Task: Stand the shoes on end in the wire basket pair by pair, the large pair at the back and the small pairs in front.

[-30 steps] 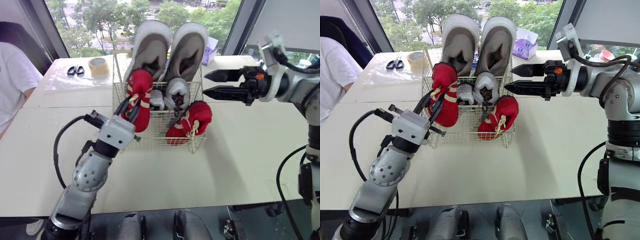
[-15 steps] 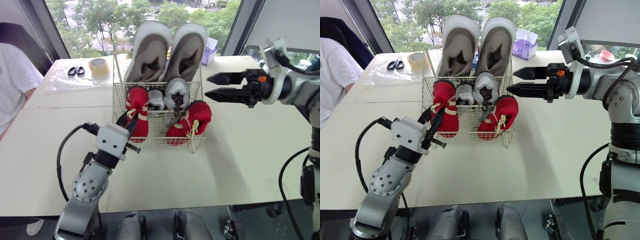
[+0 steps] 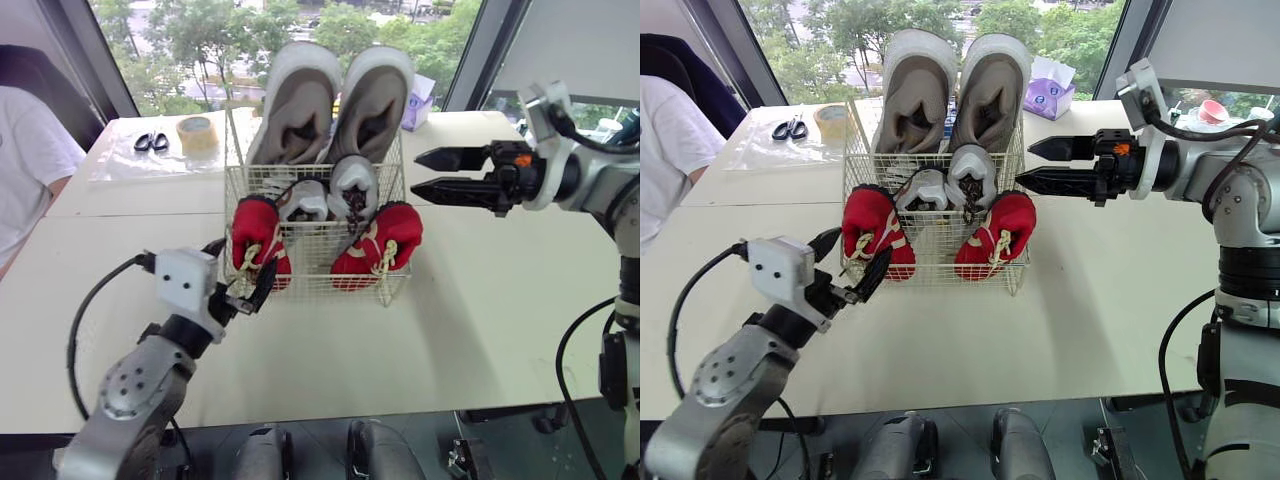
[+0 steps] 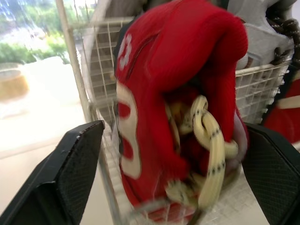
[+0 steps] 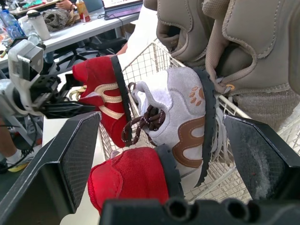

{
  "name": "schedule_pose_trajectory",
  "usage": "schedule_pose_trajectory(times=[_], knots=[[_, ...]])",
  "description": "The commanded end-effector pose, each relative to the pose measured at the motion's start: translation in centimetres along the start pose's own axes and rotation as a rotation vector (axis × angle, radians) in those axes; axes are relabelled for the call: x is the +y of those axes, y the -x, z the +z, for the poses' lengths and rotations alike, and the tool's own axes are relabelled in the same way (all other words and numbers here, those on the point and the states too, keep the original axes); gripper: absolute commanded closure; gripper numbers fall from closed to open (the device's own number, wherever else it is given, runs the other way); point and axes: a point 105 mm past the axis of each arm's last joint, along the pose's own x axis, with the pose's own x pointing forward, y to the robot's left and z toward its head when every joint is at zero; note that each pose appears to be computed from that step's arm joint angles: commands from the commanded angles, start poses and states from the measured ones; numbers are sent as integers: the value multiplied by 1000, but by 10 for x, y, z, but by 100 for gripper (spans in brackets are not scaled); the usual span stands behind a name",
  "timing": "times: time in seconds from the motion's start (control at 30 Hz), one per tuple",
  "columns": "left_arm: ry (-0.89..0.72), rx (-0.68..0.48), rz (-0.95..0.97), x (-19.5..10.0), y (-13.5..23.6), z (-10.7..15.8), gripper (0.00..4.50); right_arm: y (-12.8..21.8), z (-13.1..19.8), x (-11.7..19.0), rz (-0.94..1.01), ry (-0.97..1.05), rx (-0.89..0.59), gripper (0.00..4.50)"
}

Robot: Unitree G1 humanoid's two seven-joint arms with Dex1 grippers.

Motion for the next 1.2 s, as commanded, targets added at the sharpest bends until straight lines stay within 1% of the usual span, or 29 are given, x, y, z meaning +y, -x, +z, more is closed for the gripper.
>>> schedule_pose_trajectory(times=[0.03,0.1,0.13,0.27,0.3,0.4,0.47,0.53,0.6,0.63,0.67,0.7,0.77,0.87,0.97,1.2], knots=[[108,-22,-163,-12,17,22,8,2,5,2,5,33,-13,0],[144,50,-249,-11,29,24,8,2,5,3,10,32,-15,0],[195,39,-269,-7,36,32,8,3,5,3,13,31,-18,0],[263,17,-131,36,46,50,8,15,14,5,0,-4,-97,0],[250,18,-65,52,48,52,8,22,14,3,-27,-11,-114,0],[274,9,16,78,57,55,8,40,7,5,-85,-36,-118,0],[263,50,49,89,60,48,8,48,-3,8,-128,-58,-102,0],[244,98,102,102,59,35,8,57,-18,8,-208,-81,-95,0],[234,116,183,118,57,24,8,61,-30,9,-273,-97,-88,0],[242,113,230,127,55,19,8,62,-39,10,-305,-103,-78,0],[236,130,279,134,52,8,8,62,-57,10,-366,-100,-42,0],[230,141,306,137,50,1,8,63,-69,11,-408,-95,-17,0],[242,169,306,132,46,-14,8,63,-90,17,-491,-77,-9,0],[228,230,281,118,44,-32,8,58,-114,35,-518,-136,-1,0],[178,281,243,106,46,-43,8,57,-124,42,-551,-154,1,0],[173,300,275,108,56,-55,8,59,-135,39,-602,-162,9,0]])
